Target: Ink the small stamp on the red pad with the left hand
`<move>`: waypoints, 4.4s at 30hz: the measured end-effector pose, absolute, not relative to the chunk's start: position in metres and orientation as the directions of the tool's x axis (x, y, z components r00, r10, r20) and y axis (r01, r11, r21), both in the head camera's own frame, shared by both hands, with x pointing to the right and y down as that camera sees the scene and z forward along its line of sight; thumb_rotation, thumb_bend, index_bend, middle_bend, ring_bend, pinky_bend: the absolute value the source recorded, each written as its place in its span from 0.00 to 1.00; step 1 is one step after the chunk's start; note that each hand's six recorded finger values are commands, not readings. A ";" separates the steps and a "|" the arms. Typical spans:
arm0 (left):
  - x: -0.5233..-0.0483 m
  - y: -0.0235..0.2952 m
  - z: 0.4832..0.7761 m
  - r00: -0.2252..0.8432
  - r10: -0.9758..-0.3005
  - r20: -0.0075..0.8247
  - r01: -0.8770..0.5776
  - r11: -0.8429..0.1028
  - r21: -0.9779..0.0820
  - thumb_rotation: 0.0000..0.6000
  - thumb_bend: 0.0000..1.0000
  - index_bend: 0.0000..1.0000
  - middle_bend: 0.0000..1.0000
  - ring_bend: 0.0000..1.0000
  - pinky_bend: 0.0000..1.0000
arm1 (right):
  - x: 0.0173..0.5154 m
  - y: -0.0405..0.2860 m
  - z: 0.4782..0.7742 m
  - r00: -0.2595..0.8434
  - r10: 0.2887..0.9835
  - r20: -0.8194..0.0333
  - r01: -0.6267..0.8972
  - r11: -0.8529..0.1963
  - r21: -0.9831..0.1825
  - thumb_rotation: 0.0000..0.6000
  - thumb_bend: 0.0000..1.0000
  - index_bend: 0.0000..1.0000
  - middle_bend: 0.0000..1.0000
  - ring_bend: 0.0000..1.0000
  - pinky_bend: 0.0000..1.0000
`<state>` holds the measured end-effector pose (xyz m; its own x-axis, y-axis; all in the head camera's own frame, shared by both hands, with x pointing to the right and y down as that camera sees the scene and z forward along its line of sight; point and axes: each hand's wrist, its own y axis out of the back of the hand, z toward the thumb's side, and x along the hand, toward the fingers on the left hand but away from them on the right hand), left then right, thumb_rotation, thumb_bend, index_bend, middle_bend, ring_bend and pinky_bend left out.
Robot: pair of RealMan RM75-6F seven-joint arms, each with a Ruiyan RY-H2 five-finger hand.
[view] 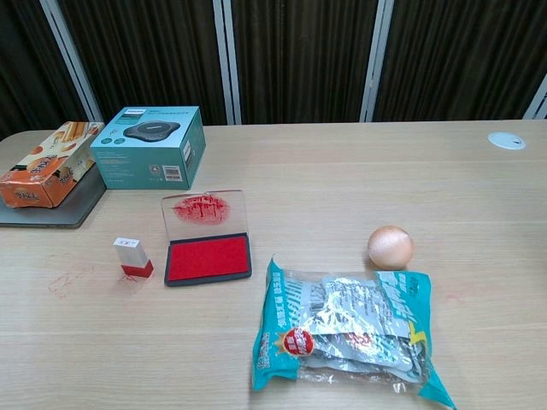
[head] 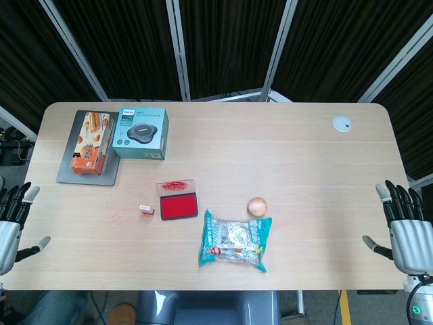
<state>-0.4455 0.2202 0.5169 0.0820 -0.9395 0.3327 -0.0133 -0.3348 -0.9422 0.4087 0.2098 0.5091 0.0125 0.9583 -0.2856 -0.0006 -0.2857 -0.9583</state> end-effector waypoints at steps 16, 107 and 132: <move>-0.428 0.202 0.545 0.168 -0.920 0.355 -0.037 -0.365 -0.930 1.00 0.00 0.00 0.00 0.68 0.76 | 0.411 0.207 0.514 0.004 0.952 -0.305 -0.002 -0.305 -0.952 1.00 0.00 0.00 0.00 0.00 0.00; -0.280 0.169 0.741 0.385 -0.706 0.594 0.092 -0.611 -0.786 1.00 0.41 0.47 0.46 0.82 0.87 | 0.443 0.206 0.541 -0.101 0.916 -0.388 -0.009 -0.391 -0.920 1.00 0.00 0.00 0.00 0.00 0.00; -0.250 0.144 0.715 0.494 -0.737 0.461 0.037 -0.512 -0.858 1.00 0.42 0.57 0.55 0.82 0.87 | 0.446 0.205 0.542 -0.113 0.914 -0.390 -0.006 -0.393 -0.920 1.00 0.00 0.00 0.00 0.00 0.00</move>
